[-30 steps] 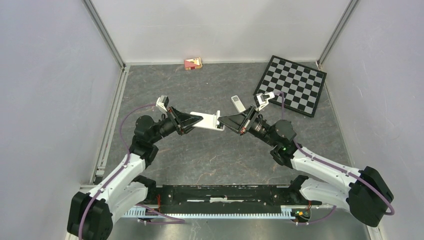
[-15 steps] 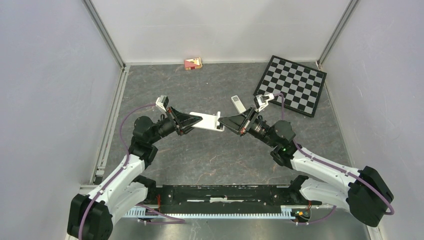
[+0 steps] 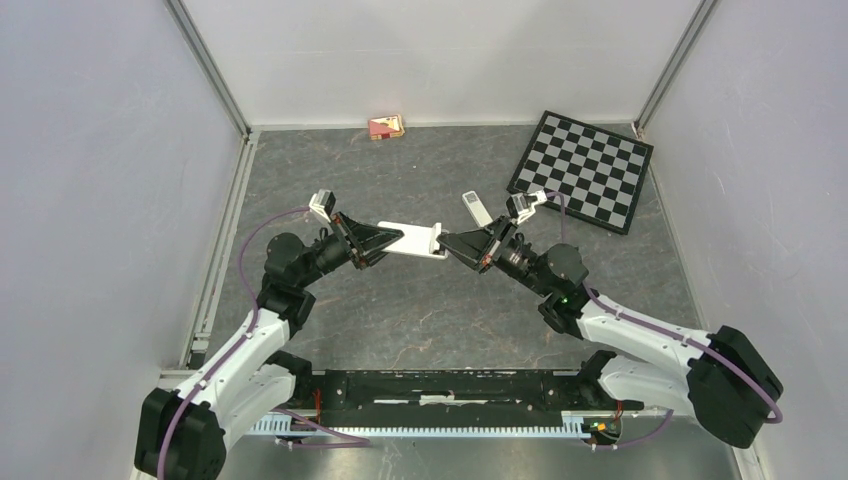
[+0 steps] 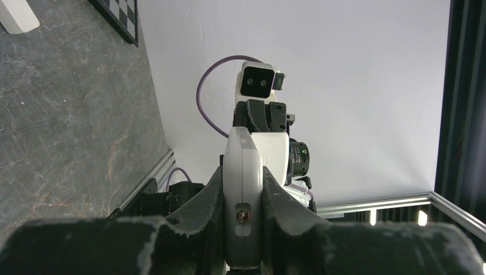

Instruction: Load the batteries into the remote control

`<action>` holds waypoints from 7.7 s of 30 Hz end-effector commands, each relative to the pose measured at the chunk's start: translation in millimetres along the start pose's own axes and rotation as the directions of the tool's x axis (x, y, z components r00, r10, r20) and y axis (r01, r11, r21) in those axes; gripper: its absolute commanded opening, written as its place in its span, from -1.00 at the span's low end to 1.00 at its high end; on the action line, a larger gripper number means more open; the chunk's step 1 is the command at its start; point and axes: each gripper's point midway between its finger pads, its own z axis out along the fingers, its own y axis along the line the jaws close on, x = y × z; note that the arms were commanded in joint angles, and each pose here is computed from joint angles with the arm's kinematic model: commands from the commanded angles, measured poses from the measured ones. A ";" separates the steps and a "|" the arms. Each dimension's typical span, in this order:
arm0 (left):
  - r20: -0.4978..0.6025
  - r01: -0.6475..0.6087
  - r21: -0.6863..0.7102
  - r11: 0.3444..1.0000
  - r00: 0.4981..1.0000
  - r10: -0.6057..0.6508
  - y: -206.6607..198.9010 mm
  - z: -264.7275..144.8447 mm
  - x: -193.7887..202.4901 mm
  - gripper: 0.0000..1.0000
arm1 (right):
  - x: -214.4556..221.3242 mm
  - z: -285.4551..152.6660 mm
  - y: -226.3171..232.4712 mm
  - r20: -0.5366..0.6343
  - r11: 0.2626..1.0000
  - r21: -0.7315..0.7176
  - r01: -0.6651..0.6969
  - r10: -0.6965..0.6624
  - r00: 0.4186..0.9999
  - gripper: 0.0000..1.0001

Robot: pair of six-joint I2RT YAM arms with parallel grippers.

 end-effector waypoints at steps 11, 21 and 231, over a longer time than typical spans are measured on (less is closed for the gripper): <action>0.016 0.009 0.072 0.997 1.000 -0.010 -21.8 -1.9 -3.0 -0.96 | -7.3 1.8 20.6 0.033 0.994 -0.102 -0.030 0.034 0.999 -1.00; 0.008 0.023 0.104 0.994 1.000 -0.024 -31.1 -3.8 -1.5 -0.96 | -4.9 2.0 8.0 0.023 0.996 -0.068 -0.054 0.056 0.998 -1.00; 0.015 -0.655 -0.696 0.293 0.396 0.918 -76.8 -167.0 -57.9 0.99 | -171.6 -267.5 45.2 -0.193 -0.111 0.959 0.260 -0.930 0.313 0.96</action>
